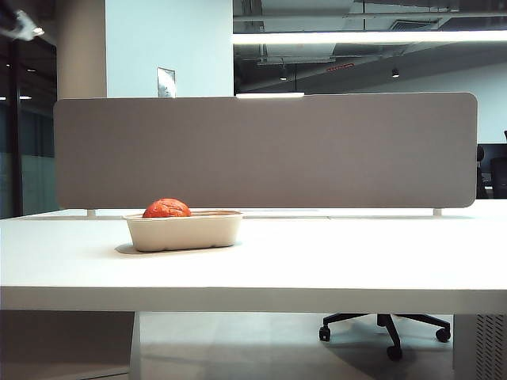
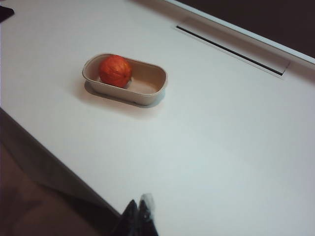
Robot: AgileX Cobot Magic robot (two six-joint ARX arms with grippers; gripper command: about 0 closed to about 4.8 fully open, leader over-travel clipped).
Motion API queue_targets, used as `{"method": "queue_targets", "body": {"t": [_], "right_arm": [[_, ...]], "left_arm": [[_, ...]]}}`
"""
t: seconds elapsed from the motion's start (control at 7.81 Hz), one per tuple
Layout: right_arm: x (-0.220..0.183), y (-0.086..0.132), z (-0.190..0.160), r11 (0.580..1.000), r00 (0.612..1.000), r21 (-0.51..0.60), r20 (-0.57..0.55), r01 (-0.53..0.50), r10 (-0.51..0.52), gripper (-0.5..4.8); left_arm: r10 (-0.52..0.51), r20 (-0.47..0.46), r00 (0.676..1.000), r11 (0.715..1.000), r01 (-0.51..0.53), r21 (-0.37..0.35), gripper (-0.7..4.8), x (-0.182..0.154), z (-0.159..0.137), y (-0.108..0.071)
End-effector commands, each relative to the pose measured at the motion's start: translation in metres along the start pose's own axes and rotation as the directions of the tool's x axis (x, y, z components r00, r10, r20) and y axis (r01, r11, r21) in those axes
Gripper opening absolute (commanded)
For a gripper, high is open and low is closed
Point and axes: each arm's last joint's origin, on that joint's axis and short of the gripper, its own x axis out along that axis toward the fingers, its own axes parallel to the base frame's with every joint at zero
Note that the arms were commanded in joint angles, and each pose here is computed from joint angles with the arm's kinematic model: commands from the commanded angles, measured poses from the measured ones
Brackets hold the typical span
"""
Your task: Pick up the orange and place it into the paper lunchbox.
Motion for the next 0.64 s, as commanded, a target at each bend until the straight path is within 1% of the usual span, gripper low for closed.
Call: {"method": "queue_targets", "body": {"t": [0.13,0.38,0.51,0.64], "right_arm": [[0.014,0.003,-0.07,0.982,0.982,0.097,0.085,0.16,-0.169,0.73],[0.015,0.003,-0.074,0.983,0.985,0.092,0.052,0.157,-0.163,0.73],[0.015,0.003,-0.074,0.983,0.986,0.09,0.045,0.158,-0.163,0.73],[0.014,0.003,-0.074,0.983,0.986,0.091,0.046,0.158,-0.162,0.73]], "left_arm": [[-0.03,0.26,0.965,0.999,0.035,-0.015,-0.06,-0.022,-0.067,0.01],[-0.031,0.274,0.961,0.999,0.037,-0.015,-0.06,-0.023,-0.07,0.011],[-0.089,0.24,0.967,0.996,0.085,0.027,-0.06,-0.015,-0.08,0.01],[-0.153,0.244,0.958,0.988,0.149,0.037,-0.06,-0.004,-0.092,0.009]]}}
